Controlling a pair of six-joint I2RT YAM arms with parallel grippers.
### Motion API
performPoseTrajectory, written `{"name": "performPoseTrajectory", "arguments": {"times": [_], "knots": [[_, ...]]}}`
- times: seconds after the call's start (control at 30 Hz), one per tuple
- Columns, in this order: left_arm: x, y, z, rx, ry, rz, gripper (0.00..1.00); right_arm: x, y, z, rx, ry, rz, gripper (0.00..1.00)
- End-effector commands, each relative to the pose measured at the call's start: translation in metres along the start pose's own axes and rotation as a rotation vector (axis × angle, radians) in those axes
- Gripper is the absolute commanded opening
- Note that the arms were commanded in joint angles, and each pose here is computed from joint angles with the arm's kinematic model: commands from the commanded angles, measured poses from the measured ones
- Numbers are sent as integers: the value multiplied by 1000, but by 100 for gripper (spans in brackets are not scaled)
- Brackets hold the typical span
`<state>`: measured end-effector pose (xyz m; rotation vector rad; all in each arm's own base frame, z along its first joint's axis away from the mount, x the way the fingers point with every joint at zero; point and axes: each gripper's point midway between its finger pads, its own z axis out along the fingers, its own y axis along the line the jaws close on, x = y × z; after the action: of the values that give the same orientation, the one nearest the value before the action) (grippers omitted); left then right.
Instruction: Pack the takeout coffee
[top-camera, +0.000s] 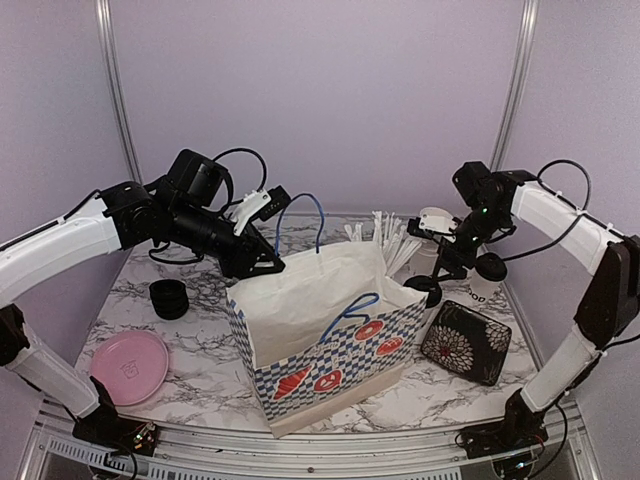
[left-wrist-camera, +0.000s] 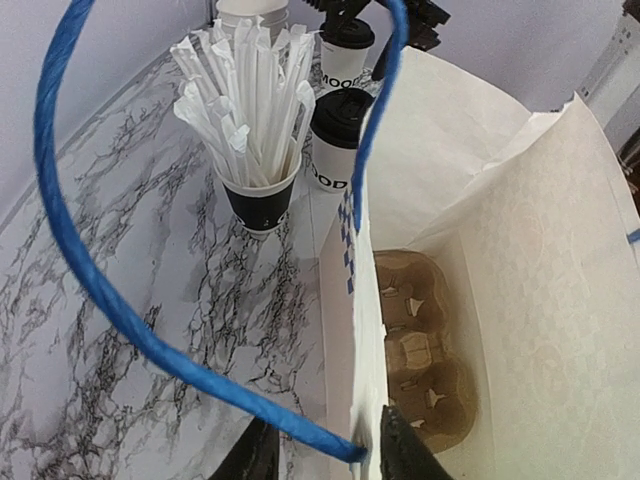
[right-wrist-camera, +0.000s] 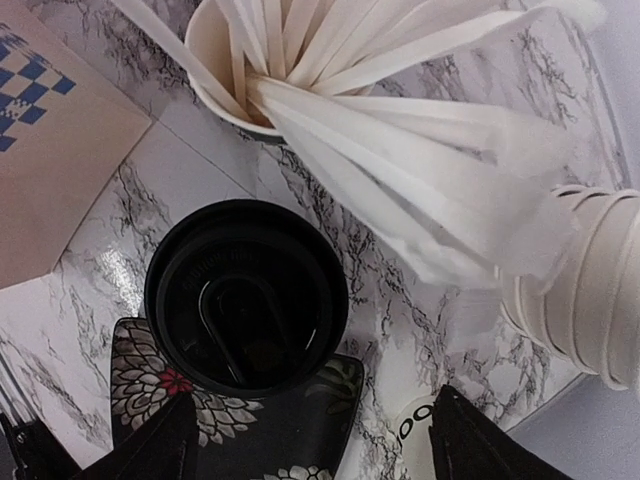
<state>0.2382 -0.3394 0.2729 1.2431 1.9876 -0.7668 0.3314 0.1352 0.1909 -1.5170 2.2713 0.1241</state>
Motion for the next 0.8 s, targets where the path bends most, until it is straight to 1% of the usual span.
{"name": "performPoseTrajectory", "arguments": {"times": [0.0,0.03,0.1,0.13,0.27,0.47,0.63,0.77], "knots": [[5,-6,2,32,35,11,27,7,16,2,-93,51,-100,80],[5,-6,2,32,37,11,24,7,19,6,-104,58,-113,82],[6,-6,2,32,40,14,14,7,25,12,-121,68,-137,85],[6,-4,2,28,41,14,13,6,27,14,-130,70,-146,86],[6,-2,1,11,41,21,11,1,33,21,-148,58,-161,87],[10,2,4,1,56,14,14,-5,37,35,-187,48,-147,87],[11,7,3,-28,58,17,23,-8,37,41,-199,45,-137,87],[11,6,3,-20,58,15,26,-10,36,44,-205,46,-130,88]]}}
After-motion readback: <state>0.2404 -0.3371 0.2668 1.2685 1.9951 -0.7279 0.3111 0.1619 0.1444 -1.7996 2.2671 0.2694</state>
